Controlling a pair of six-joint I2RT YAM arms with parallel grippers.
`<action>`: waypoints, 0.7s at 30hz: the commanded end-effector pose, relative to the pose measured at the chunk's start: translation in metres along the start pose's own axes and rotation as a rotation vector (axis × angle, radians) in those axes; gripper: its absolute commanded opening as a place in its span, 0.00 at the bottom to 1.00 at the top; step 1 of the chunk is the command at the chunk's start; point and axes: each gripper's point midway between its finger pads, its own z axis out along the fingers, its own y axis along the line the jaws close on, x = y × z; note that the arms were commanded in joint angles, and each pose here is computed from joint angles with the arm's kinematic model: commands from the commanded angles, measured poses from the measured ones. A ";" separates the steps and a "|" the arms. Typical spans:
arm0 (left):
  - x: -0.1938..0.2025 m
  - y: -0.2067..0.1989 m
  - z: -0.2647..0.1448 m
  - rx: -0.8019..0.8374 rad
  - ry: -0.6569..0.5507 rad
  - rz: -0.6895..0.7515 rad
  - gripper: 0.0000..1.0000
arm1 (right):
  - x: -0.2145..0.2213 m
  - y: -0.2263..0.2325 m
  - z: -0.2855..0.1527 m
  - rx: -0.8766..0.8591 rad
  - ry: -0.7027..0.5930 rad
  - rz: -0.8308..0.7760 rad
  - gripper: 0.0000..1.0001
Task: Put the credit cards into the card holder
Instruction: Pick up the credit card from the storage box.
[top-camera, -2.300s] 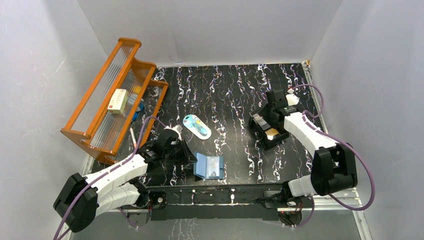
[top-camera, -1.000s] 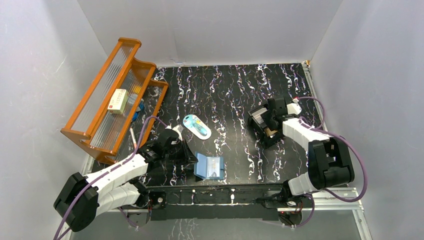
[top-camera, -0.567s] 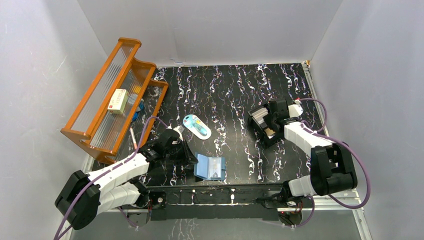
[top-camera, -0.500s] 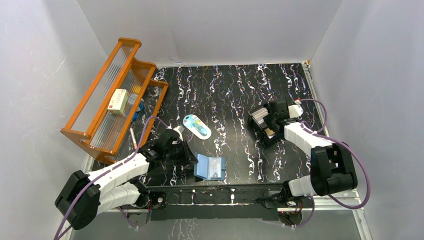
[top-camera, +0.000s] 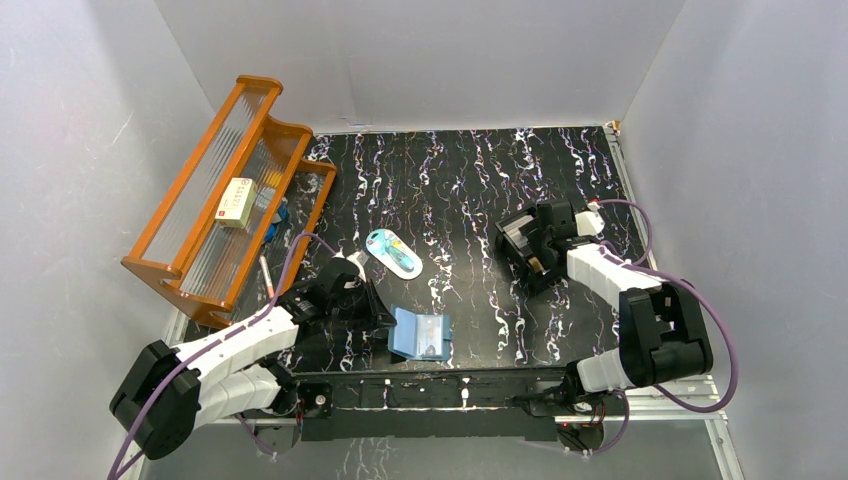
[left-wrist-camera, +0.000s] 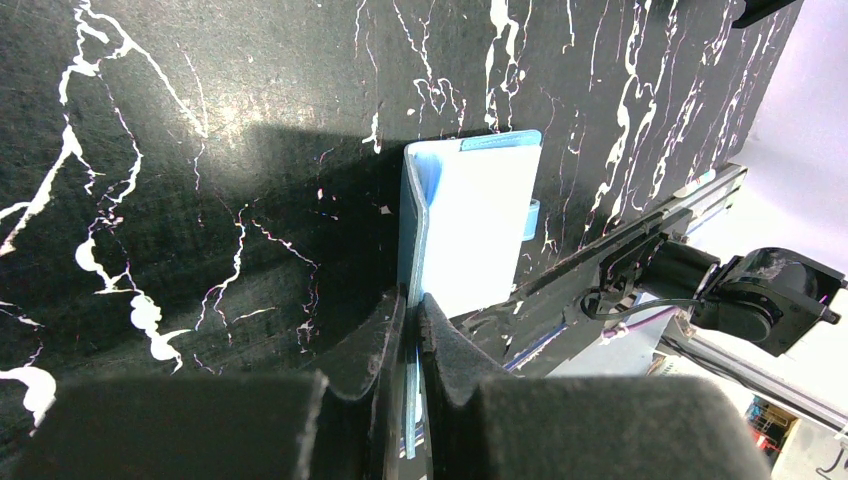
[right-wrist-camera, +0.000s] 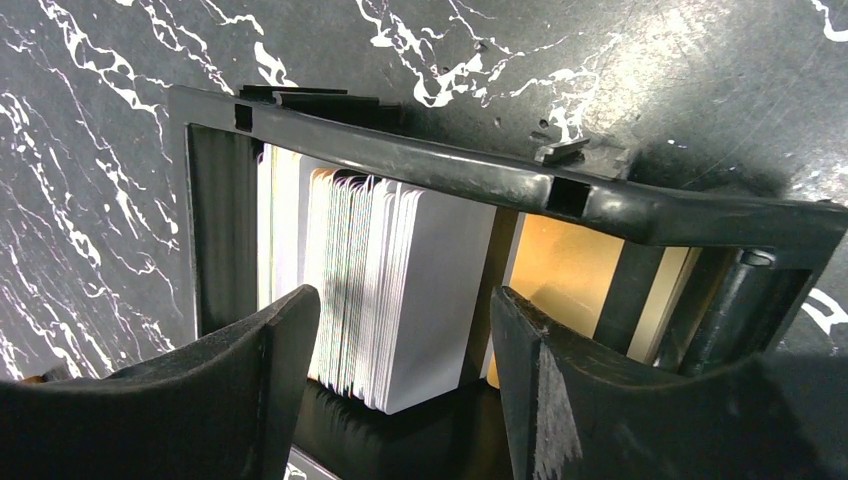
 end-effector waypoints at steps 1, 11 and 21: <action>0.001 -0.002 -0.001 0.014 0.007 -0.004 0.07 | -0.006 0.007 0.004 -0.035 -0.028 0.011 0.69; 0.002 -0.001 0.000 0.012 0.009 -0.005 0.07 | -0.007 0.002 0.004 -0.046 -0.052 0.026 0.41; 0.001 -0.002 0.000 0.011 0.010 -0.008 0.06 | -0.013 0.001 -0.004 -0.069 -0.082 0.037 0.29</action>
